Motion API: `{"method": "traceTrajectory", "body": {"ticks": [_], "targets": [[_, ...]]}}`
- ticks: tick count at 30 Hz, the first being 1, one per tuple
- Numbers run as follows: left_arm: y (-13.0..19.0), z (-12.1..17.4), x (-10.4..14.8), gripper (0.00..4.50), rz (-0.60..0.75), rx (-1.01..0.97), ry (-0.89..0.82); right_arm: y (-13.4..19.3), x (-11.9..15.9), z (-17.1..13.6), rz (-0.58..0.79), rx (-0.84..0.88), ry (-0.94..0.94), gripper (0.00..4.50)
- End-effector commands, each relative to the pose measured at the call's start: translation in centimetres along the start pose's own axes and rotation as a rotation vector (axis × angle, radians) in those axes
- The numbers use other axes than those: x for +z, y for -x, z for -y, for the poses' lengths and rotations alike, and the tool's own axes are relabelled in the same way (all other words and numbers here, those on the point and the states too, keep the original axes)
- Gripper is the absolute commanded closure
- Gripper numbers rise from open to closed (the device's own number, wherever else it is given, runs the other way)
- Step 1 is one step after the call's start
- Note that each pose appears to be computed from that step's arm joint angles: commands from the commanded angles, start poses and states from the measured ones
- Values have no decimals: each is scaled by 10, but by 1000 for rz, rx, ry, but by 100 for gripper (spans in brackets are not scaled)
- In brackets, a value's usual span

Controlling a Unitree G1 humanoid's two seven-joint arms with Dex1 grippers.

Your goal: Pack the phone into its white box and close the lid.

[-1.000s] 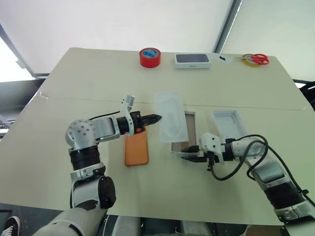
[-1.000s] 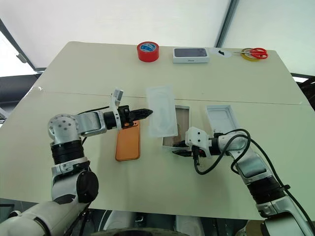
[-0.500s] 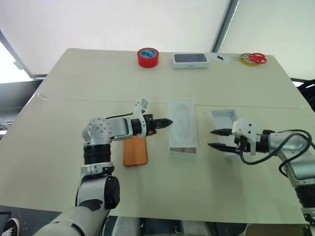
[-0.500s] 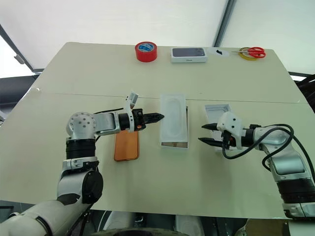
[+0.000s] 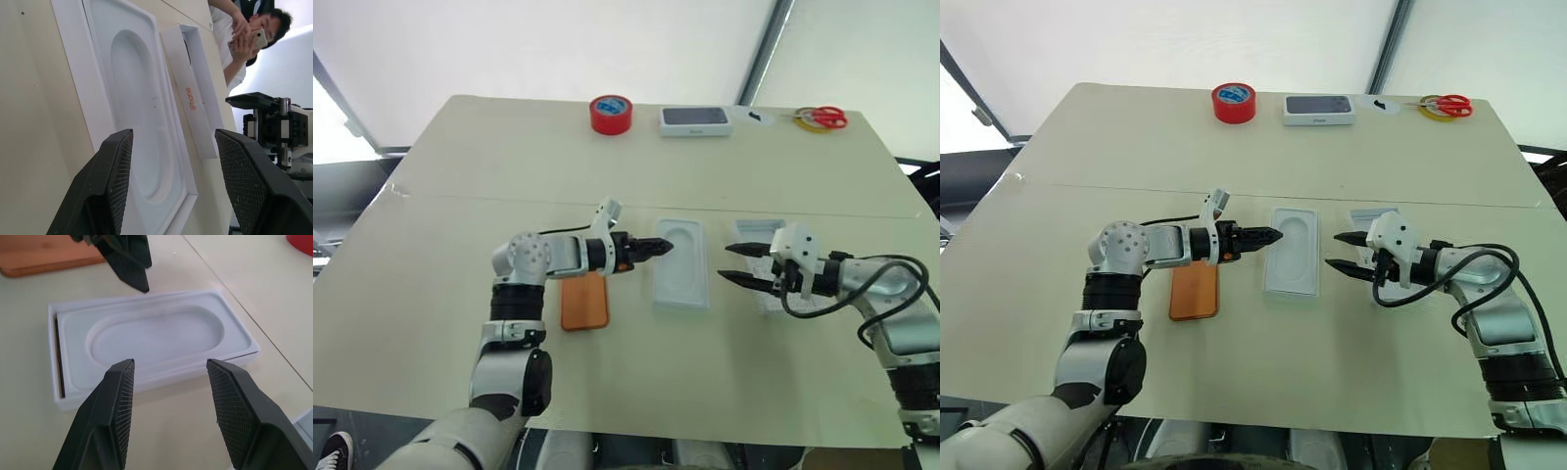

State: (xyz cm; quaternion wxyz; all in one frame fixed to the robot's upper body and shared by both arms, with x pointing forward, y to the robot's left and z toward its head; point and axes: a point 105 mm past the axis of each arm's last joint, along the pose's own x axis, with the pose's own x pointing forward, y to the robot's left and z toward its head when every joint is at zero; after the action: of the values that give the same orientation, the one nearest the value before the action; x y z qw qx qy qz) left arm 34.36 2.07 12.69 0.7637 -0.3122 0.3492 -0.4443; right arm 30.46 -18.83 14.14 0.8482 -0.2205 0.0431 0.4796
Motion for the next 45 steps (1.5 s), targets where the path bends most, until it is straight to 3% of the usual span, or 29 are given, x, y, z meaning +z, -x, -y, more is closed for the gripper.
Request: {"method": "traceTrajectory", "body": {"ticks": [1,5,8,12,16,22,27,32,35,40,45], "targets": [[12,19,13,152,24,-34,-115,-11,29,5,110,-18,25,259],[35,27,26,152,150,26,-417,-38,34,11,138,-84,83,446],[60,25,40,152,293,118,-763,-60,34,6,129,-70,143,446],[91,10,23,152,330,132,-1026,-80,27,-12,61,58,250,446],[117,-3,-1,152,334,109,-1003,-90,35,-3,65,62,307,446],[137,3,-13,152,416,75,-953,-96,12,12,-79,68,463,446],[142,-1,-7,152,451,130,-933,-93,-13,-25,-129,288,459,446],[142,-5,-8,152,438,157,-932,-88,-2,-39,-61,363,379,446],[140,-11,-9,152,425,191,-922,-91,2,-28,-62,301,419,446],[145,-25,-12,152,362,259,-758,-97,14,-7,-24,168,448,446],[172,-25,-11,152,391,262,-495,-111,53,-3,126,105,385,446]]}}
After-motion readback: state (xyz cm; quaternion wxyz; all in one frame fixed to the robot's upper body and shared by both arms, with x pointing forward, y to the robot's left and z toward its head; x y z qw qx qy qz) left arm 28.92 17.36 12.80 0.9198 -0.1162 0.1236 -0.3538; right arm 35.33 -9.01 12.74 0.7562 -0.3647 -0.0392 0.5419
